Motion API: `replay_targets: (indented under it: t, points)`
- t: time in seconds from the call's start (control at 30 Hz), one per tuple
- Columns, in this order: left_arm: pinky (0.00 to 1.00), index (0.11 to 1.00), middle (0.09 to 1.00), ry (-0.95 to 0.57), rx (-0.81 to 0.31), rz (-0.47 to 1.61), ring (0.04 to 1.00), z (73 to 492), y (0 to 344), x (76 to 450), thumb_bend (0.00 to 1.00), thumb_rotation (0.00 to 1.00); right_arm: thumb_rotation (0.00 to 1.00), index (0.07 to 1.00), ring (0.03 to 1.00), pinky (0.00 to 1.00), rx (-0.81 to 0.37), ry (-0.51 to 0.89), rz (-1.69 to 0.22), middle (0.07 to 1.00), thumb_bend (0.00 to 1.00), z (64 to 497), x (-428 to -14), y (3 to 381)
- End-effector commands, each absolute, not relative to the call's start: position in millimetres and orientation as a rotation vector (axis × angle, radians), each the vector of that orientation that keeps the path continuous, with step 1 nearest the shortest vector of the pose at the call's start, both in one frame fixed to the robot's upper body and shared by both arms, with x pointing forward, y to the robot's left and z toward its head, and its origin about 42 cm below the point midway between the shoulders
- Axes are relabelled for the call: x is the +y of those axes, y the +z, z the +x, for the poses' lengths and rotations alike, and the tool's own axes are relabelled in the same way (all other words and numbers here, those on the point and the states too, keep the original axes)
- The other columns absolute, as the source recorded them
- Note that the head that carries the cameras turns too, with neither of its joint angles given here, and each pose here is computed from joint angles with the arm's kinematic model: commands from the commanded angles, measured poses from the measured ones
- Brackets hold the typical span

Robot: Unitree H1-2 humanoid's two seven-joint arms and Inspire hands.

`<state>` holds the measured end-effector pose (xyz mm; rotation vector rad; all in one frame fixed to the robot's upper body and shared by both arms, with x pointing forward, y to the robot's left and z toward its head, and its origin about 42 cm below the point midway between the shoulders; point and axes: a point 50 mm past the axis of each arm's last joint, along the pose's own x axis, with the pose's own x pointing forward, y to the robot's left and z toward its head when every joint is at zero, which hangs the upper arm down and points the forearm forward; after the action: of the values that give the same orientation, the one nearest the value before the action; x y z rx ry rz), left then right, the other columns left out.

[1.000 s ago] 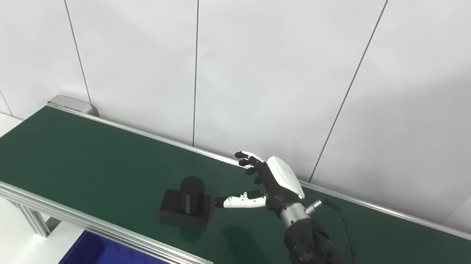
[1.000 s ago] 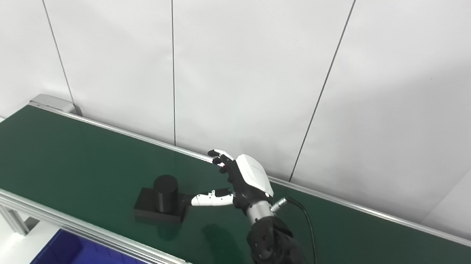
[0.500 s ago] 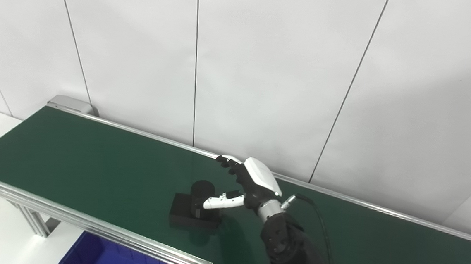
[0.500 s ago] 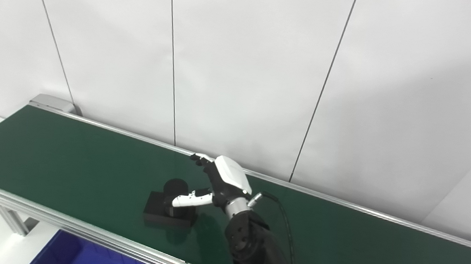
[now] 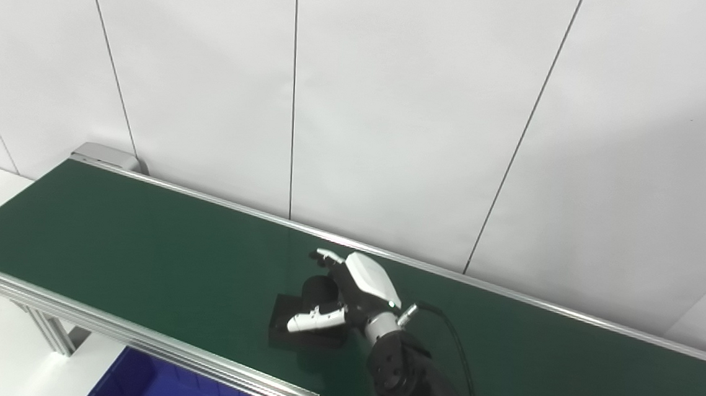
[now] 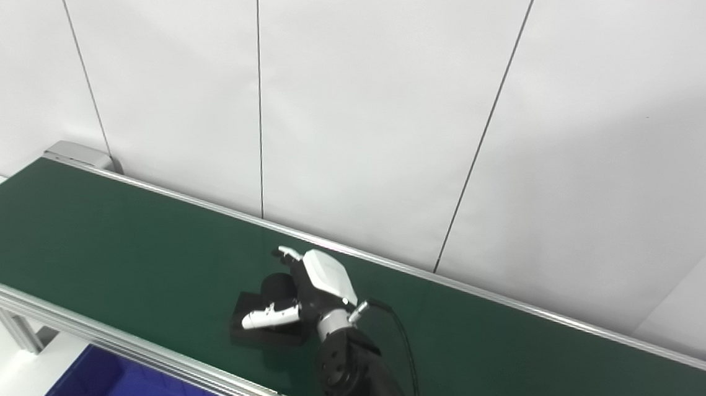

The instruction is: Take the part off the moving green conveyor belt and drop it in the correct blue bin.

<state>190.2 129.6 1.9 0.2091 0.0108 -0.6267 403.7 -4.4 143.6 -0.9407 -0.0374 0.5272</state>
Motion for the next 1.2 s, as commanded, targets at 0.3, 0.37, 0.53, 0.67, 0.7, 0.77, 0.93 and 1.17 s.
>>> replay_targets:
  t: [0.3,0.37,0.53,0.67,0.7,0.77,0.93,1.17]
  points:
    - [0.69,0.837,0.874,-0.634,-0.079,0.199,0.816,194.0,16.6,126.6,1.00,0.34,0.00,0.706,0.681,0.45,-0.120,0.522,-0.924,0.755,0.44,400.6,0.7,141.0]
    - [0.69,0.842,0.876,-0.629,-0.083,0.204,0.817,193.9,17.5,126.7,1.00,0.33,0.00,0.678,0.703,0.44,-0.110,0.519,-0.921,0.763,0.43,399.6,-0.7,140.2]
    - [0.71,0.852,0.882,-0.623,-0.092,0.226,0.824,194.2,18.1,127.4,1.00,0.27,0.00,0.604,0.666,0.44,-0.110,0.476,-0.909,0.739,0.43,398.4,-4.7,137.5]
    - [0.74,0.856,0.888,-0.625,-0.091,0.228,0.845,195.5,17.5,127.8,1.00,0.31,0.00,0.487,0.489,0.43,-0.122,0.442,-0.894,0.628,0.48,397.1,-6.0,137.5]
    - [0.74,0.856,0.888,-0.625,-0.092,0.231,0.845,195.8,17.5,128.1,1.00,0.31,0.00,0.487,0.489,0.43,-0.128,0.435,-0.894,0.628,0.48,396.7,-6.3,137.7]
    - [0.74,0.857,0.885,-0.626,-0.094,0.236,0.844,196.2,17.5,128.4,1.00,0.33,0.00,0.488,0.454,0.33,-0.138,0.418,-0.882,0.567,0.49,395.7,-6.9,138.2]
    - [0.72,0.845,0.872,-0.628,-0.097,0.238,0.820,196.2,18.5,129.8,1.00,0.34,0.00,0.509,0.423,0.32,-0.178,0.369,-0.835,0.503,0.50,392.3,-10.6,141.7]
    - [0.74,0.855,0.886,-0.630,-0.110,0.243,0.833,194.3,23.8,130.1,0.99,0.24,0.00,0.458,0.474,0.34,-0.303,0.263,-0.755,0.534,0.50,377.7,-25.5,162.3]
